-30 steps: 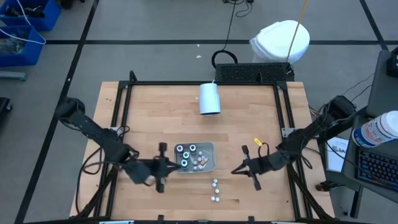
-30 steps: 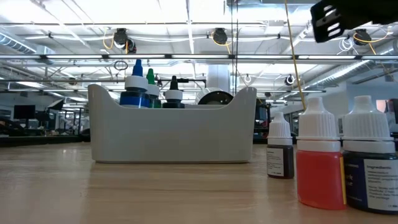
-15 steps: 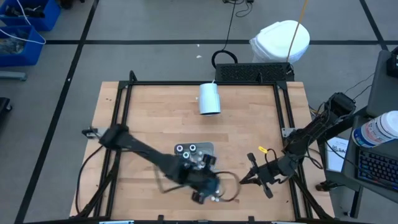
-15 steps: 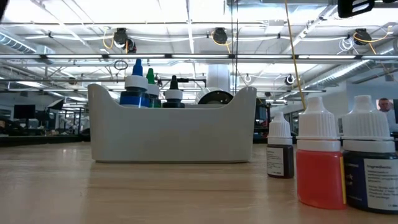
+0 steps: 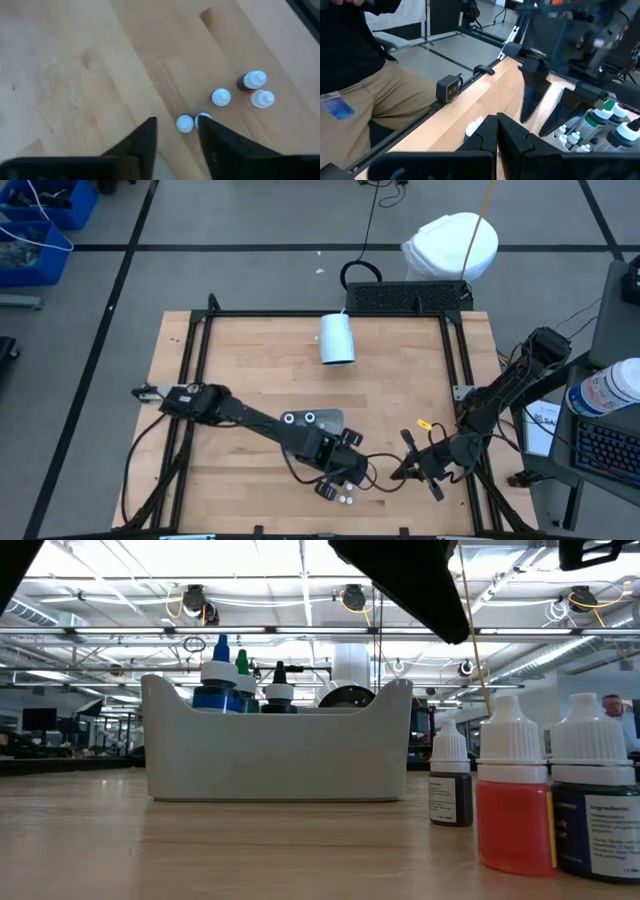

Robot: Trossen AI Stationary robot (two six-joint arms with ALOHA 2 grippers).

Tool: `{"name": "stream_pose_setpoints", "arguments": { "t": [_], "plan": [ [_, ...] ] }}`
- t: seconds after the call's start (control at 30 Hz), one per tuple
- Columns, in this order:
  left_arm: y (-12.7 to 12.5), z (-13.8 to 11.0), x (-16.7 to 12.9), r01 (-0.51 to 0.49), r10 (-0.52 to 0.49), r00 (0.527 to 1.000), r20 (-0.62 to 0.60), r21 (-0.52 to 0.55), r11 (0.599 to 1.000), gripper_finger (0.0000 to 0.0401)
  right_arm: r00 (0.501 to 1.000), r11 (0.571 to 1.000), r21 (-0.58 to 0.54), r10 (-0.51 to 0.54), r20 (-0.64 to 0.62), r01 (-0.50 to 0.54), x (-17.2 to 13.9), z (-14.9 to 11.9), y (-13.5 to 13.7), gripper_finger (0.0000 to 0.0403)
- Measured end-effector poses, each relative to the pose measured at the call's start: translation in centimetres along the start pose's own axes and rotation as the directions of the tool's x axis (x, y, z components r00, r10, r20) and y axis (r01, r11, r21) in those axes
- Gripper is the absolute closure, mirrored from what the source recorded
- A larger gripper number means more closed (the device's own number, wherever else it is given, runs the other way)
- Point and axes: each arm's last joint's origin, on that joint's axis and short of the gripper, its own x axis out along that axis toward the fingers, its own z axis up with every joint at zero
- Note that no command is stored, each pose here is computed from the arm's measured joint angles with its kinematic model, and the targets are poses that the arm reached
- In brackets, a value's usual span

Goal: Pick & Place food coloring
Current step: Put the orange food coloring bottle into the gray bin

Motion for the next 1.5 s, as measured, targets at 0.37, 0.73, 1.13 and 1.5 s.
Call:
{"name": "stream_pose_setpoints", "arguments": {
  "t": [0.37, 0.73, 1.13, 1.5],
  "plan": [
    [-1.3, -0.4, 1.2, 0.119, -0.123, 0.992, 0.038, 0.087, 0.989, 0.0155, 1.000, 1.000, -0.016, -0.003, -0.005, 0.003, 0.0, 0.0, 0.0, 0.0403],
    [-4.4, -0.4, 1.6, 0.178, -0.183, 0.982, 0.049, 0.089, 0.980, 0.0184, 1.000, 1.000, -0.017, -0.004, -0.005, 0.004, 0.0, 0.0, 0.0, 0.0403],
    [-6.2, 0.6, 1.3, 0.168, -0.147, 0.981, 0.125, -0.183, 0.969, 0.0185, 1.000, 1.000, -0.020, -0.006, -0.005, 0.006, 0.0, -0.1, 0.0, 0.0403],
    [-8.2, 0.9, 1.0, 0.148, -0.103, 0.984, 0.143, -0.352, 0.924, 0.0185, 0.999, 0.997, 0.068, -0.042, 0.018, 0.040, 0.2, 0.2, -0.8, 0.0403]
  ]
}}
